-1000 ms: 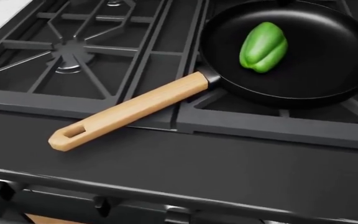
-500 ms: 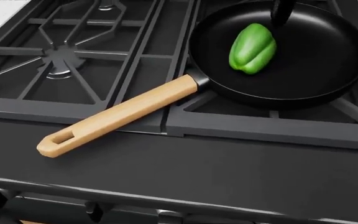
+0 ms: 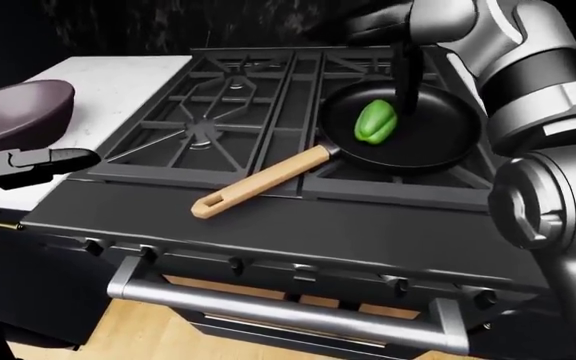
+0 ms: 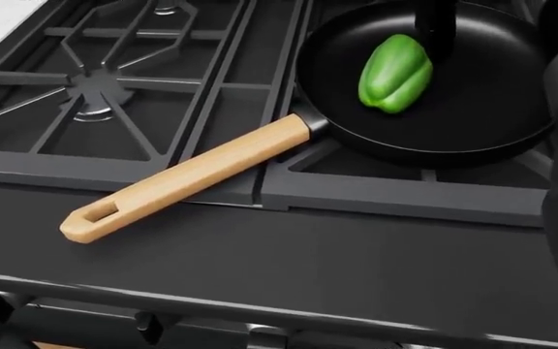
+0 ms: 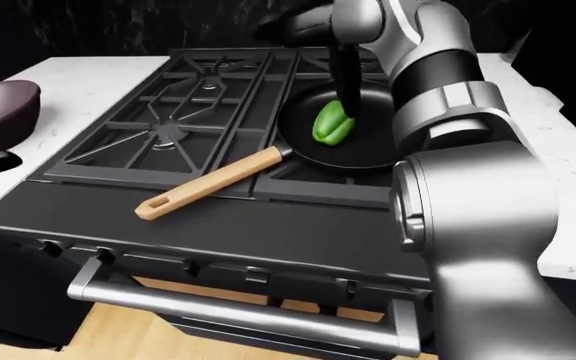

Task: Pick the bell pepper from the pan and place it in the bowl.

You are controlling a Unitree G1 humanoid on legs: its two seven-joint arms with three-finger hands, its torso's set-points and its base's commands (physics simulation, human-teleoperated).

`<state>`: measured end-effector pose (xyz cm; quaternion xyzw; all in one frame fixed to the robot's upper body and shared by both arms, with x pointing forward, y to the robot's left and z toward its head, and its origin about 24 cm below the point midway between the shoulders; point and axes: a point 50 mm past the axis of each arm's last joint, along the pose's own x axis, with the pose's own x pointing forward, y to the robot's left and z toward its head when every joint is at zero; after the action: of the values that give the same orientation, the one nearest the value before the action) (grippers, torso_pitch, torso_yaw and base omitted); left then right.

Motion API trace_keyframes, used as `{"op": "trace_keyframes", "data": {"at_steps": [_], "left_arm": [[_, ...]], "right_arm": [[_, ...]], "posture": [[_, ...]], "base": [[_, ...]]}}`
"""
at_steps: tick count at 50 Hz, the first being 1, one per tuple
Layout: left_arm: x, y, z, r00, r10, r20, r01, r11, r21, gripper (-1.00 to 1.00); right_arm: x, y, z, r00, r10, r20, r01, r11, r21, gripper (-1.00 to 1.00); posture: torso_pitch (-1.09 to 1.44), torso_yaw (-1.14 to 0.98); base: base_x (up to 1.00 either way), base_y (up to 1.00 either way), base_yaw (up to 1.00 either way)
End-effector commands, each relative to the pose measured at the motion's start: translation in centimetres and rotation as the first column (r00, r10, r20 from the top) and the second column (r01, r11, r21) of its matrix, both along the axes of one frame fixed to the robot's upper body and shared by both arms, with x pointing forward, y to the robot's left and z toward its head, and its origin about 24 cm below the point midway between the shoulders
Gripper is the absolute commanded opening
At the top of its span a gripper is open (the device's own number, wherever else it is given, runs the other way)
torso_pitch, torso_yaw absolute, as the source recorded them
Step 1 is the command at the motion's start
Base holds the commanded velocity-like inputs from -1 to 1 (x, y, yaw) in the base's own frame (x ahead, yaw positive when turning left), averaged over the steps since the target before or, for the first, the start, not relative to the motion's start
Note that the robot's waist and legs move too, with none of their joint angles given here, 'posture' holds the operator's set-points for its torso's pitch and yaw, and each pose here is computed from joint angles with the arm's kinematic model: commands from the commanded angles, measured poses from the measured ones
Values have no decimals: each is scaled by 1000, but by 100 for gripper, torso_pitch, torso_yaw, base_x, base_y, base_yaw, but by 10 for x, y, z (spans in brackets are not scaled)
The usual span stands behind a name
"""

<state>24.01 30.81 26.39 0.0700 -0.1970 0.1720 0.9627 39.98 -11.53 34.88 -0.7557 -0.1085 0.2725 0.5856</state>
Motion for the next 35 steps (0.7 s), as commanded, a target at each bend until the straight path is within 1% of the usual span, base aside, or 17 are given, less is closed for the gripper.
{"op": "trace_keyframes", "data": {"at_steps": [1, 8, 14, 17, 19, 20, 23, 35], "left_arm": [[-7, -1, 15, 997, 8, 76, -11, 999, 38, 100], [-7, 0, 13, 997, 9, 74, -11, 999, 36, 100], [-6, 0, 13, 997, 9, 74, -11, 999, 34, 100], [-7, 0, 13, 997, 10, 74, -12, 999, 33, 100], [-7, 1, 12, 997, 10, 74, -13, 999, 33, 100], [-7, 1, 12, 997, 10, 73, -13, 999, 34, 100], [-7, 1, 12, 997, 11, 73, -13, 999, 33, 100], [-7, 2, 11, 997, 12, 73, -14, 999, 32, 100]], "right_arm": [[-7, 5, 22, 997, 25, 71, -26, 1000, 2, 100], [-5, 8, 14, 999, 24, 48, -22, 999, -45, 100], [-7, 7, 16, 1000, 15, 27, -13, 996, -88, 100], [-8, 6, 16, 1000, 7, 5, -6, 993, -114, 100], [-7, 6, 14, 1000, 2, -13, -3, 994, -114, 100], [-7, 5, 12, 1000, -4, -18, 2, 991, -132, 100], [-6, 3, 7, 1000, -11, -26, 7, 988, -155, 100], [-4, 4, -2, 999, -14, -52, 4, 982, -188, 100]], "posture": [[0, 0], [0, 0], [0, 0], [0, 0], [0, 0], [0, 0], [0, 0], [0, 0]], "base": [[0, 0, 0], [0, 0, 0], [0, 0, 0], [0, 0, 0], [0, 0, 0], [0, 0, 0], [0, 0, 0], [0, 0, 0]]}}
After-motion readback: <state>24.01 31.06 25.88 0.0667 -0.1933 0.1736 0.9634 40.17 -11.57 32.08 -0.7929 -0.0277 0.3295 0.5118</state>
